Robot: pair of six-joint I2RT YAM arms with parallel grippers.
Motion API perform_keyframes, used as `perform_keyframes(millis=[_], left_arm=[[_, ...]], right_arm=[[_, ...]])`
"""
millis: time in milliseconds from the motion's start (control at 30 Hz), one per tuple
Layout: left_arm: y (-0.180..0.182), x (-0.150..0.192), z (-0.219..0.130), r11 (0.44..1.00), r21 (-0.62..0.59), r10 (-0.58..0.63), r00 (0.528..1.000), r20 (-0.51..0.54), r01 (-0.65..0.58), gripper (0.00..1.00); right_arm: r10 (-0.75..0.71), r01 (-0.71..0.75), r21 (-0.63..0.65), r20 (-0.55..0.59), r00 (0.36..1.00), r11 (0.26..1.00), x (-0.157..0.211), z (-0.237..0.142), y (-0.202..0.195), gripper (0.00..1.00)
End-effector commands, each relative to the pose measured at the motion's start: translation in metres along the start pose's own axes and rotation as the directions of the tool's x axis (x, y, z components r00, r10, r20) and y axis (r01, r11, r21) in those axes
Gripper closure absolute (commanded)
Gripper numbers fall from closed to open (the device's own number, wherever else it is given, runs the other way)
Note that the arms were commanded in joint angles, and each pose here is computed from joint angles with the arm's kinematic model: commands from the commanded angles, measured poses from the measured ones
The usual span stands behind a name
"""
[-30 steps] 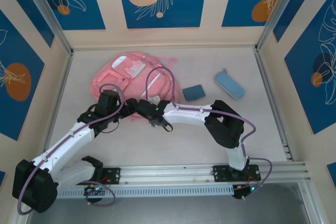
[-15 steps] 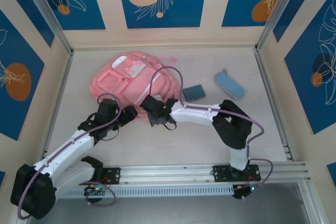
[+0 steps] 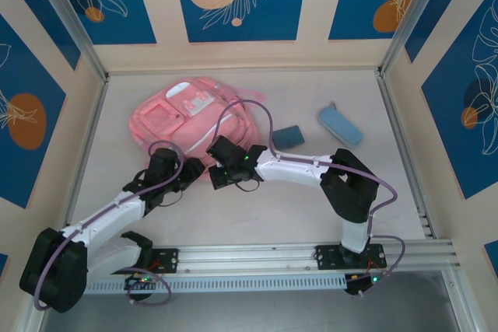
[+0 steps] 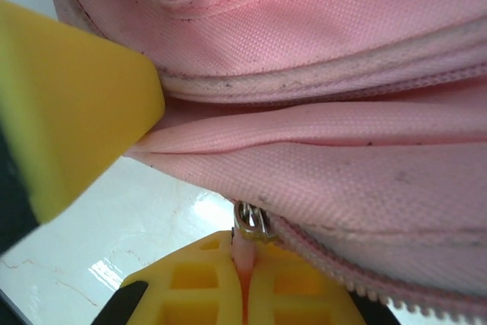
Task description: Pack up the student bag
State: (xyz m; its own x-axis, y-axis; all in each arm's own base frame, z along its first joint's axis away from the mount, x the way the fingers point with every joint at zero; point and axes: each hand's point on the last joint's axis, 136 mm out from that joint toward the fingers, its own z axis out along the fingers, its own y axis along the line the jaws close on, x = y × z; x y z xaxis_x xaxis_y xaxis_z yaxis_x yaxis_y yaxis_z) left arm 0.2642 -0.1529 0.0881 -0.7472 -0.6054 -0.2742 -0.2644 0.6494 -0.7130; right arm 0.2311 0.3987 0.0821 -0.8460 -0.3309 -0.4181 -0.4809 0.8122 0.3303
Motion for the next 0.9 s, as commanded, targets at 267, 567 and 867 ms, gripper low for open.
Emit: perform_keyframes(millis=[267, 567, 867], left_arm=[[0.017, -0.019, -0.004, 0.988, -0.131, 0.087, 0.993, 0.076, -0.077, 0.98], [0.032, -0.023, -0.011, 0.968, -0.219, 0.147, 0.985, 0.088, -0.125, 1.0], [0.034, -0.024, -0.011, 0.961, -0.236, 0.168, 0.982, 0.082, -0.145, 1.0]], right_arm=[[-0.016, -0.005, 0.221, 0.091, 0.996, 0.975, 0.0, -0.033, -0.044, 1.0], [0.044, -0.094, 0.352, 0.146, 0.988, 0.931, -0.003, -0.06, -0.096, 1.0], [0.12, -0.126, 0.051, 0.105, 0.987, 0.991, -0.006, -0.066, -0.07, 1.0]])
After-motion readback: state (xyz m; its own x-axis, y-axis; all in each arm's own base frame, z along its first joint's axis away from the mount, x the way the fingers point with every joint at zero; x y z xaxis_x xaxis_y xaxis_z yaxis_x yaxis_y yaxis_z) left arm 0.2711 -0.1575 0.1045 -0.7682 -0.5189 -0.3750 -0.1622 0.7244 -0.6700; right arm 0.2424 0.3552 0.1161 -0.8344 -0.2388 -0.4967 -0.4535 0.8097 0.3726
